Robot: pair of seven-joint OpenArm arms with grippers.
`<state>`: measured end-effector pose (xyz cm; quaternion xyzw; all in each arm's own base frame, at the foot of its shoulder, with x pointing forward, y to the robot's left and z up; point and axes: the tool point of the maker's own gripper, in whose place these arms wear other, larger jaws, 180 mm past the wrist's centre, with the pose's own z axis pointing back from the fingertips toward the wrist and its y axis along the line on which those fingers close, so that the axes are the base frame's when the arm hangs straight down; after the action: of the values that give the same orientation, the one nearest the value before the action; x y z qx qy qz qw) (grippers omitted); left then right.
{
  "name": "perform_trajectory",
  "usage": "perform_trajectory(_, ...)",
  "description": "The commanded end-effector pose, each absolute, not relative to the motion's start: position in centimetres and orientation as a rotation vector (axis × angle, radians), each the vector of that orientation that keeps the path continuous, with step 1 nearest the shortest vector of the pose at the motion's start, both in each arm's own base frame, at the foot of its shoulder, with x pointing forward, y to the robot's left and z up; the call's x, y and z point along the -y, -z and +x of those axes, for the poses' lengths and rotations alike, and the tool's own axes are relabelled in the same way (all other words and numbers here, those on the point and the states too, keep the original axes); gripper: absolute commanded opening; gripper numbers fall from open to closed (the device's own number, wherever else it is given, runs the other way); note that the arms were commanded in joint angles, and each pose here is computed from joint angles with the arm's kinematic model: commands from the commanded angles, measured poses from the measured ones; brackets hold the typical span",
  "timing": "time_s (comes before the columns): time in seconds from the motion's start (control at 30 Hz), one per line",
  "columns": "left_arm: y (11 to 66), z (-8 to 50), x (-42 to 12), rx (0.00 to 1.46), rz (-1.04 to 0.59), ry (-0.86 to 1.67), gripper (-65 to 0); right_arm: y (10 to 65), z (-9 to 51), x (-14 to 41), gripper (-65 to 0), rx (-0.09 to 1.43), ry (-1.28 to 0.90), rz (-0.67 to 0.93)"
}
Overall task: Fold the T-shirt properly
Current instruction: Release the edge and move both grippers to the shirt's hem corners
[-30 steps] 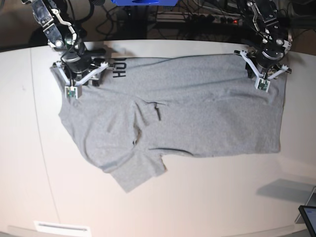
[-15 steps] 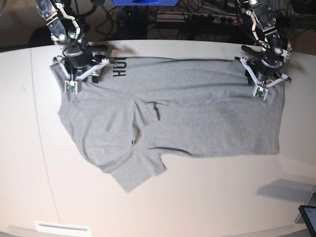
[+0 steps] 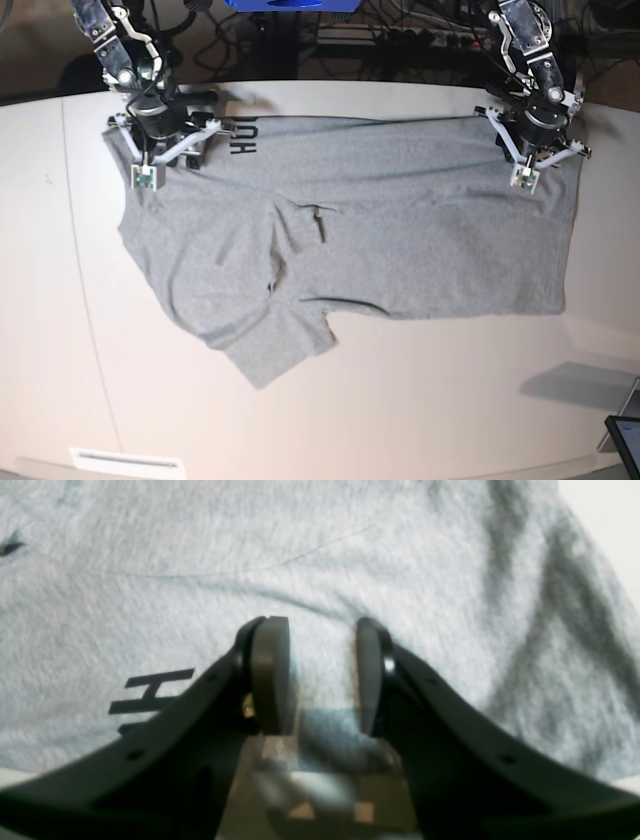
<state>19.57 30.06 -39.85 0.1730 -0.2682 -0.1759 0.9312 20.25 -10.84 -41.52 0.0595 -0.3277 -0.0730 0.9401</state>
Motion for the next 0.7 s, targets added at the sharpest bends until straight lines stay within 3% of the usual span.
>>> perform_trajectory(0.0, 40.2, 18.1, -31.3, 0.463, 0.398, 0.368, -44.5, 42.6, 18.7, 10.7, -42.8, 0.577, 0.169, 0.136)
perform_trajectory(0.3, 36.3, 18.1, -34.6, 0.519, 0.517, 0.295, -44.2, 42.5, 18.8, 10.7, -42.8, 0.580, 0.168, 0.137)
perform_trajectory(0.67, 34.3, 18.9, -36.0, 0.589, 0.558, 0.179, -44.0, 38.4, 21.6, 9.4, -42.7, 0.703, 0.155, 0.201)
